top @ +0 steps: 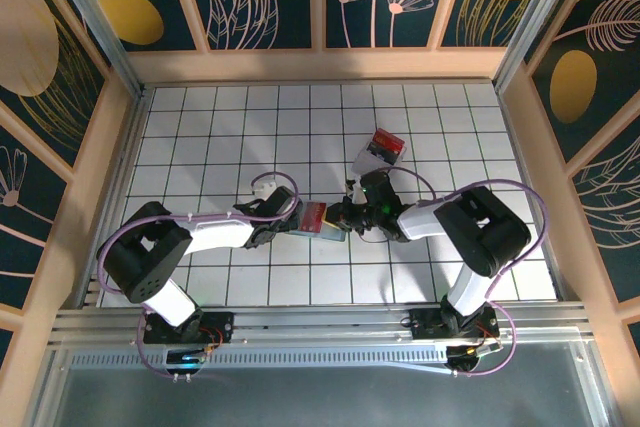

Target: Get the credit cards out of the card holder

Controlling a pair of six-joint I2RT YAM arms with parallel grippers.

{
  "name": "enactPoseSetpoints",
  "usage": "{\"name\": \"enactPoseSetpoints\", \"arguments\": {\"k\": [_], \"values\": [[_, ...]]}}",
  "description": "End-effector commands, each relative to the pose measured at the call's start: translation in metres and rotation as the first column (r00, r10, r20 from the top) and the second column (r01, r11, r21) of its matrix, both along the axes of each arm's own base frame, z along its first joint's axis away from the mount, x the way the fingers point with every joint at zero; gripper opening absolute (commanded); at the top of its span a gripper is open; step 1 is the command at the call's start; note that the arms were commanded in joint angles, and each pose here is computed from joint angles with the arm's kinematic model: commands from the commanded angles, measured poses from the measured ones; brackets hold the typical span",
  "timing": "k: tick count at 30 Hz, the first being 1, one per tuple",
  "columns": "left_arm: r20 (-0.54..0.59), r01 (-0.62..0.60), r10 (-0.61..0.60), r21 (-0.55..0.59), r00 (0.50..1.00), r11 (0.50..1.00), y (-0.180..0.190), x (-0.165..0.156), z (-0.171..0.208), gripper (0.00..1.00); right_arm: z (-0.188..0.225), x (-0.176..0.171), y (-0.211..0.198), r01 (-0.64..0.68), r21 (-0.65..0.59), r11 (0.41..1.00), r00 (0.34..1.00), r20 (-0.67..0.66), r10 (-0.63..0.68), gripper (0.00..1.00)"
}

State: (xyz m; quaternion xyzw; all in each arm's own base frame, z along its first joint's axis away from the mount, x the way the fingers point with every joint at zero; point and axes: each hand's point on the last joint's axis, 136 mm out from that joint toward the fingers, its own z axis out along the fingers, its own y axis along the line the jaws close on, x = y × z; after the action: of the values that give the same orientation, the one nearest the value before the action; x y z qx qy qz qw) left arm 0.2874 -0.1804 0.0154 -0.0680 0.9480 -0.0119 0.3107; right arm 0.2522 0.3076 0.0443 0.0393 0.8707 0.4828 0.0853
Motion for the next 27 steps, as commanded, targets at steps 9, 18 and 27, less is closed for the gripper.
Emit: {"name": "enactPoseSetpoints", "arguments": {"k": [9, 18, 27], "values": [[0.044, 0.112, -0.11, -0.054, 0.993, 0.992, -0.027, 0.01, 0.037, 0.99, 0.008, 0.01, 0.0, 0.005, -0.024, 1.0, 1.0, 0.029, -0.004, 0.0], [-0.026, 0.159, -0.16, -0.034, 0.987, 0.987, -0.035, 0.007, 0.006, 0.99, 0.013, 0.012, 0.003, 0.003, -0.015, 1.0, 0.999, 0.037, -0.003, 0.0], [-0.123, 0.168, -0.17, -0.029, 0.978, 0.985, -0.029, -0.013, -0.028, 0.99, 0.02, 0.016, 0.006, 0.021, 0.045, 0.999, 0.998, 0.061, -0.024, 0.09]]}}
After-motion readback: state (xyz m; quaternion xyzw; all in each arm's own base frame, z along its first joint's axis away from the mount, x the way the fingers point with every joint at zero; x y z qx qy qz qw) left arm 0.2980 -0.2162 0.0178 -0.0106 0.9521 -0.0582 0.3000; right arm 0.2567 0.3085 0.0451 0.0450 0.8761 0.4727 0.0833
